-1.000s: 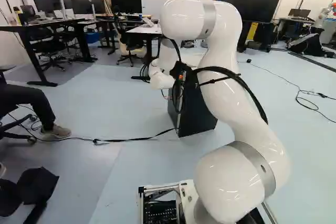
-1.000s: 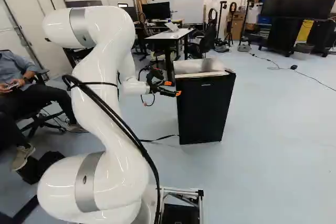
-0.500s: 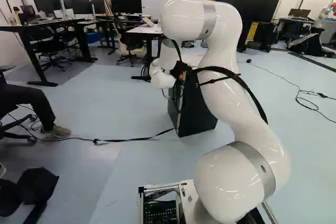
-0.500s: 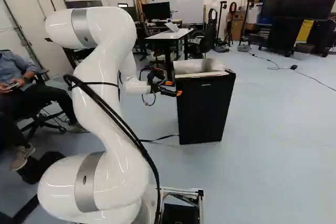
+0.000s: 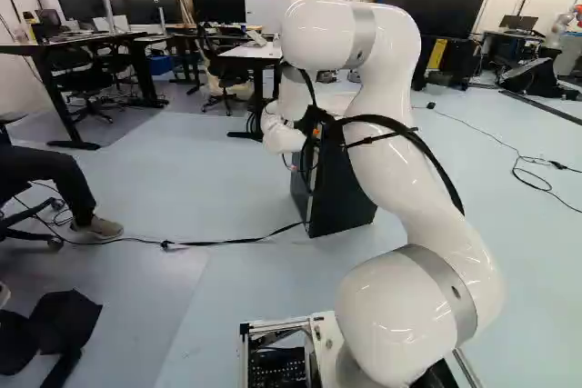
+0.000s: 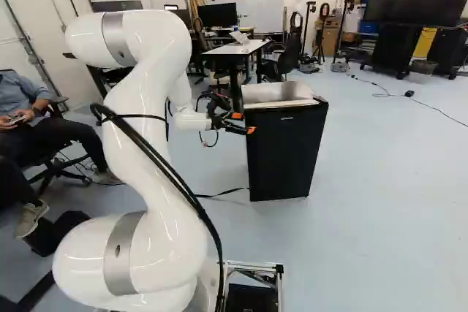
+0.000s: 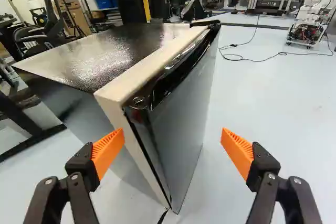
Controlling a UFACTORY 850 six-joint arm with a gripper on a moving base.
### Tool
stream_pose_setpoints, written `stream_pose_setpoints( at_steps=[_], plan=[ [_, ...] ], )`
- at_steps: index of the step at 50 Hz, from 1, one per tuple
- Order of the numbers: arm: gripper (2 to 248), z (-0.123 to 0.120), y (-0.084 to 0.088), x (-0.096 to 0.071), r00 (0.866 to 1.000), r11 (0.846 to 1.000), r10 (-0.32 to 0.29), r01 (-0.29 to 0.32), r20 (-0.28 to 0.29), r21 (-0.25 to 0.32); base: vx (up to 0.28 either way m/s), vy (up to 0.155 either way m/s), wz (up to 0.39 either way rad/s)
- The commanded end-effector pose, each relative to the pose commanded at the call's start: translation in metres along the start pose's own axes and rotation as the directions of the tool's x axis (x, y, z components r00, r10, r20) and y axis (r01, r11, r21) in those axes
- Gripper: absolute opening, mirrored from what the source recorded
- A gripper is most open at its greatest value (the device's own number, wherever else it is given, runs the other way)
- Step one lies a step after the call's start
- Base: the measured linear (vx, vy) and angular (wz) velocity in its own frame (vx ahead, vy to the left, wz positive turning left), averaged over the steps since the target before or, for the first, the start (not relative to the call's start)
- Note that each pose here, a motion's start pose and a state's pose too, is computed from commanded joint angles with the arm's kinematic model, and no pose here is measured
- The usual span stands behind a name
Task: Open the fridge door
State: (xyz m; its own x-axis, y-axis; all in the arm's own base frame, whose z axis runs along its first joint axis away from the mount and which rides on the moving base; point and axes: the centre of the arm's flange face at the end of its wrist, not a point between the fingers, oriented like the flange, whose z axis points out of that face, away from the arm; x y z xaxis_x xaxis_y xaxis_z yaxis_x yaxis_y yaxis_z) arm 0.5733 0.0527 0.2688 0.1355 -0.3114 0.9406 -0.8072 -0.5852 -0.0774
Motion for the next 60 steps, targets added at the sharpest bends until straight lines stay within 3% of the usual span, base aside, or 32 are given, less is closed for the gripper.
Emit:
stream_pose_setpoints(
  at_steps=[35,60],
  plan=[
    [247,0.008,0.006,0.003,1.0,1.0,0.011,-0.01,0.0,-0.026,0.0,0.0,0.0],
    [247,-0.015,0.052,-0.002,0.998,0.991,0.017,-0.009,0.059,-0.134,-0.001,-0.002,-0.005]
  ],
)
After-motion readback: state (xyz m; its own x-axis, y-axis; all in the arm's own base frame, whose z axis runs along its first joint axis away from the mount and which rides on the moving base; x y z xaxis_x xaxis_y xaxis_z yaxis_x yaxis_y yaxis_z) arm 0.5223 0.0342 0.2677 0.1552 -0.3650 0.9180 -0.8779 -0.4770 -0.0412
